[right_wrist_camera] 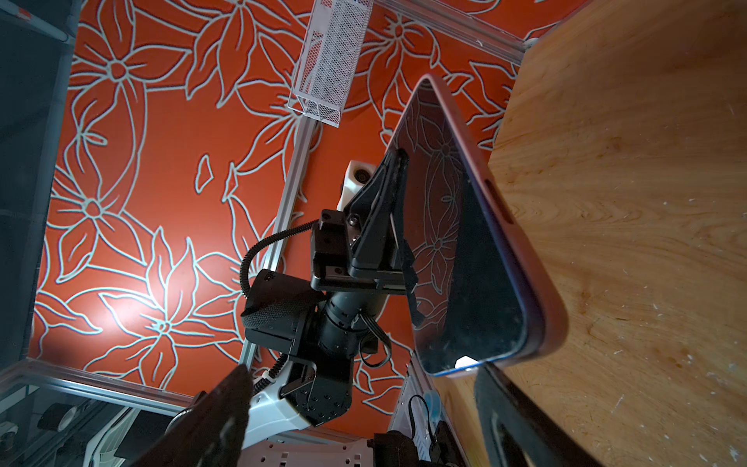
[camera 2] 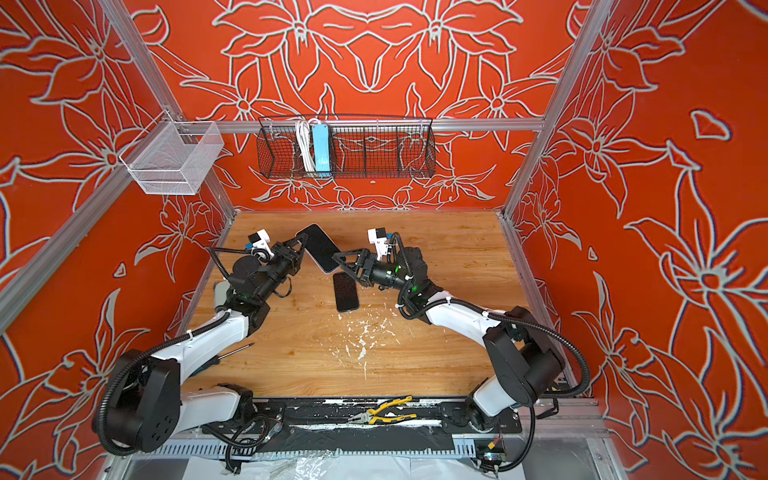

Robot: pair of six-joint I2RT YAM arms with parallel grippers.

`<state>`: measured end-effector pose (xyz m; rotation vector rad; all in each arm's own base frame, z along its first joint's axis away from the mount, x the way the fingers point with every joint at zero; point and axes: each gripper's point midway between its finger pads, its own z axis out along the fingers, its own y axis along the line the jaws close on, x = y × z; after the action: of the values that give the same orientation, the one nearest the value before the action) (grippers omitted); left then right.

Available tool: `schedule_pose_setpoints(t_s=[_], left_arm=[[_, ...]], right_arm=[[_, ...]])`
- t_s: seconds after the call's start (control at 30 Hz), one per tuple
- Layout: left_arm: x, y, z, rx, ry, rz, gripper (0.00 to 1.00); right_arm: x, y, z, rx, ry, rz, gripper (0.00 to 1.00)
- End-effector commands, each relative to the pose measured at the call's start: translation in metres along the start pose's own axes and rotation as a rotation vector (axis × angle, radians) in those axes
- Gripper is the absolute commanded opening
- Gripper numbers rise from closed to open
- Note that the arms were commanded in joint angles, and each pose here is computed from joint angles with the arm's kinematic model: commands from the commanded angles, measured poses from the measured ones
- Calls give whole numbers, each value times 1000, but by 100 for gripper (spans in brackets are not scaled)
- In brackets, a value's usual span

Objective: Take the phone out of the phone case
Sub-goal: Remove the phone case from the phone.

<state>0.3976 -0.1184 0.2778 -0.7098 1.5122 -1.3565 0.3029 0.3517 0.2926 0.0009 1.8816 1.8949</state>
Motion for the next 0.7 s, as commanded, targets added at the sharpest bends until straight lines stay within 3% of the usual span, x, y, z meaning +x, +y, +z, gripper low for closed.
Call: schedule_pose_setpoints(t_s=[0.0, 0.67], left_arm=[[-5, -35, 2, 117, -9, 19, 0], [-7, -42, 2, 132, -21, 19, 0]], right_arm=[[1, 19, 0, -48, 7, -24, 88], [3, 13, 0, -28, 13, -19, 88]])
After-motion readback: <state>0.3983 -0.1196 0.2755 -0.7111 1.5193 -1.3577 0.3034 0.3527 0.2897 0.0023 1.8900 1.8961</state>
